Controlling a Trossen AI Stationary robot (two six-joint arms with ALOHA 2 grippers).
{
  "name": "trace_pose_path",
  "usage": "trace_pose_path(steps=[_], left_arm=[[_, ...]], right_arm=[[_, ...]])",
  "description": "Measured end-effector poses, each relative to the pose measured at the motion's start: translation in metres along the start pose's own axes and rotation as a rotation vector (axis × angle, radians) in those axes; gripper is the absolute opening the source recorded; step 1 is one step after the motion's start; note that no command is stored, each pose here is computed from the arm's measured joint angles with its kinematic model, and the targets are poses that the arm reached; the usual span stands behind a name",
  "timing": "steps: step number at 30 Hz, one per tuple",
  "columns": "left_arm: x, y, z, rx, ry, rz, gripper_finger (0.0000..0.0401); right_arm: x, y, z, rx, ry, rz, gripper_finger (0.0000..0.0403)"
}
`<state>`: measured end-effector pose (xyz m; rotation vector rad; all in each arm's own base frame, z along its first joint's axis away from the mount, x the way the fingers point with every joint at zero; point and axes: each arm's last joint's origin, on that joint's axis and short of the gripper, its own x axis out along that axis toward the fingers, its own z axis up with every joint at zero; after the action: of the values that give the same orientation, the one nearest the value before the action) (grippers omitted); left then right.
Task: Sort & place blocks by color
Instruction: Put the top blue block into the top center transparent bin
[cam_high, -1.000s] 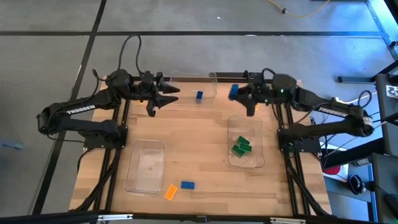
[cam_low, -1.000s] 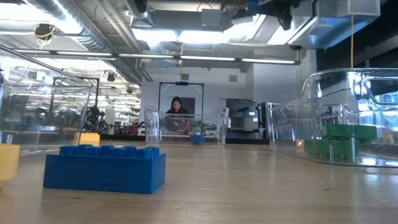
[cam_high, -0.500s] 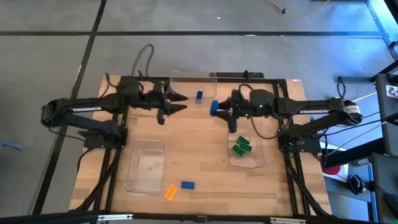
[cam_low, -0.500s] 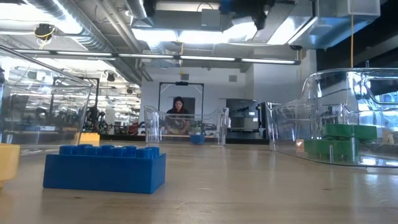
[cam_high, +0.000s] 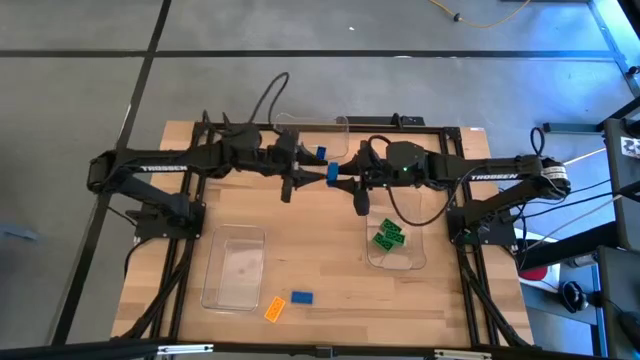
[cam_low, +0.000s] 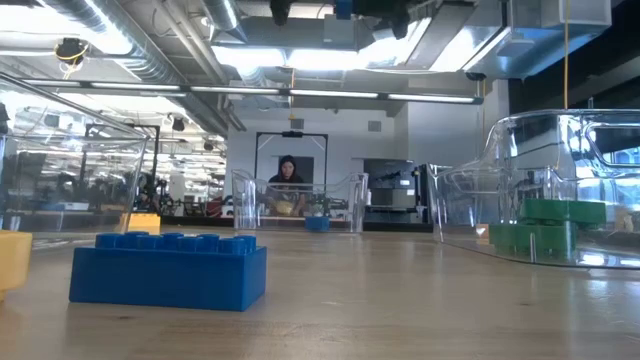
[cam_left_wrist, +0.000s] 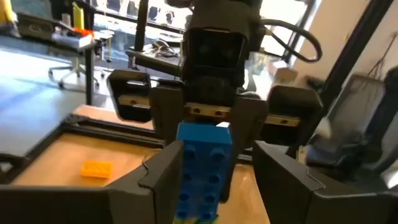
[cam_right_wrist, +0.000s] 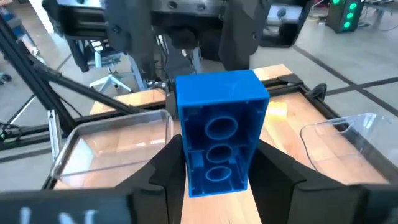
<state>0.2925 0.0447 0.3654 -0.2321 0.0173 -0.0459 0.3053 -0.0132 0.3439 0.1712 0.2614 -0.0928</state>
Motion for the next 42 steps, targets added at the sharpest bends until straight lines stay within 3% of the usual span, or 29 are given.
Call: trace_pose_path(steps=[5,19,25,42], left_arm=[[0.008,-0.004,-0.004,0.063,0.002,0.041,0.0181],[0.012,-0.007,-0.007,0.055,0.004,0.054,0.0181],[0.015,-0.012,-0.005,0.065,-0.027,-0.056,0.0181],[0.013,-0.01,-0.007,0.057,0.006,-0.012,0.0168]], right_arm=[[0.001,-0.001,0.0,-0.02,-0.001,-0.008,0.0137],[0.001,0.011,0.005,-0.026,-0.065,0.079,0.0137],[0.008,0.012,0.0,-0.025,-0.049,0.074,0.0137],[0.019,0.012,-0.001,0.006,-0.083,0.077,0.0137]])
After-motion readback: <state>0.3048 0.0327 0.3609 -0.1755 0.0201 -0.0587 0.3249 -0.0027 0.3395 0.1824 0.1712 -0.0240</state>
